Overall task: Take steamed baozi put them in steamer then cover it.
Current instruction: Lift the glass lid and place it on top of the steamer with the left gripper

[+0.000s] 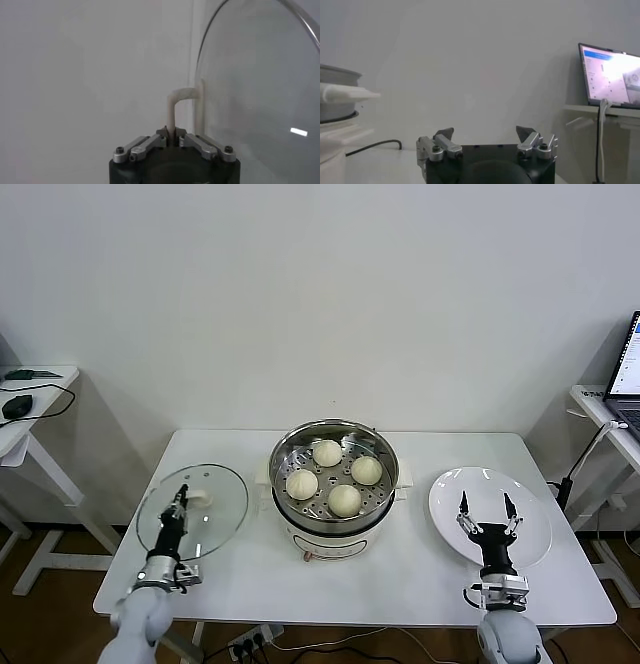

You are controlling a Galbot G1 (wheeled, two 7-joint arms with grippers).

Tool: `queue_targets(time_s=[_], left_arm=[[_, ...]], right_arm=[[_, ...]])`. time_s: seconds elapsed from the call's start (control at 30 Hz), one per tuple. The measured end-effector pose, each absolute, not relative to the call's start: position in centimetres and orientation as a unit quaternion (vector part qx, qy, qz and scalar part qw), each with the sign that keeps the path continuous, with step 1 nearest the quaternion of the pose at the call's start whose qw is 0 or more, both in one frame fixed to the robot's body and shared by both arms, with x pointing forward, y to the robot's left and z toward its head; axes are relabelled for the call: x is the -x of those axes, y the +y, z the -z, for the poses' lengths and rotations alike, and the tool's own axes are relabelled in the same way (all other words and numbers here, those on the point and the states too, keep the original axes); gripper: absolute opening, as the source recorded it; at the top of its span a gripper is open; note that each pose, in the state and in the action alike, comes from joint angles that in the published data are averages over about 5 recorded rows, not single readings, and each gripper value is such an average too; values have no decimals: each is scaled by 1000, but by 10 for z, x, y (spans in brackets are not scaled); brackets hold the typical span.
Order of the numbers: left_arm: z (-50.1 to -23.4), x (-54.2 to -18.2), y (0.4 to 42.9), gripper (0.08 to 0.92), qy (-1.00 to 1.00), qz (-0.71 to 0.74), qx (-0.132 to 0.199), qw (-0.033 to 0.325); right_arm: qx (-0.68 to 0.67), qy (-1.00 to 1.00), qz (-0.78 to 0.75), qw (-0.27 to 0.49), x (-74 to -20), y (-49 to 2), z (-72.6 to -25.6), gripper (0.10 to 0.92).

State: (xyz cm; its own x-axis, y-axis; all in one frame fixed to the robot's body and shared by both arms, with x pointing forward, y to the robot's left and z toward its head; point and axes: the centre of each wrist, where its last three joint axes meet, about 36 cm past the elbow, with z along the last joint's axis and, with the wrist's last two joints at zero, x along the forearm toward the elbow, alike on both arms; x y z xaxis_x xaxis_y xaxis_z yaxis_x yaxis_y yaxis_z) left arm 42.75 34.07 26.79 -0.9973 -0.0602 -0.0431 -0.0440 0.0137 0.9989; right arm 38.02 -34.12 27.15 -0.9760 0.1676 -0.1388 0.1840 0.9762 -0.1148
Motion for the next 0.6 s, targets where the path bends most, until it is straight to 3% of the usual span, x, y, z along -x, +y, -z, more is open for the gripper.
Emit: queue_targets(time_s=[0.3, 0.6], left_arm=[[-344, -420, 366, 191, -705, 702, -100, -33], [-429, -420, 316, 191, -739, 654, -128, -98]], right_arm=[[-89, 992, 62, 65, -379, -341, -270, 823], [-95, 991, 66, 60, -379, -349, -272, 823]])
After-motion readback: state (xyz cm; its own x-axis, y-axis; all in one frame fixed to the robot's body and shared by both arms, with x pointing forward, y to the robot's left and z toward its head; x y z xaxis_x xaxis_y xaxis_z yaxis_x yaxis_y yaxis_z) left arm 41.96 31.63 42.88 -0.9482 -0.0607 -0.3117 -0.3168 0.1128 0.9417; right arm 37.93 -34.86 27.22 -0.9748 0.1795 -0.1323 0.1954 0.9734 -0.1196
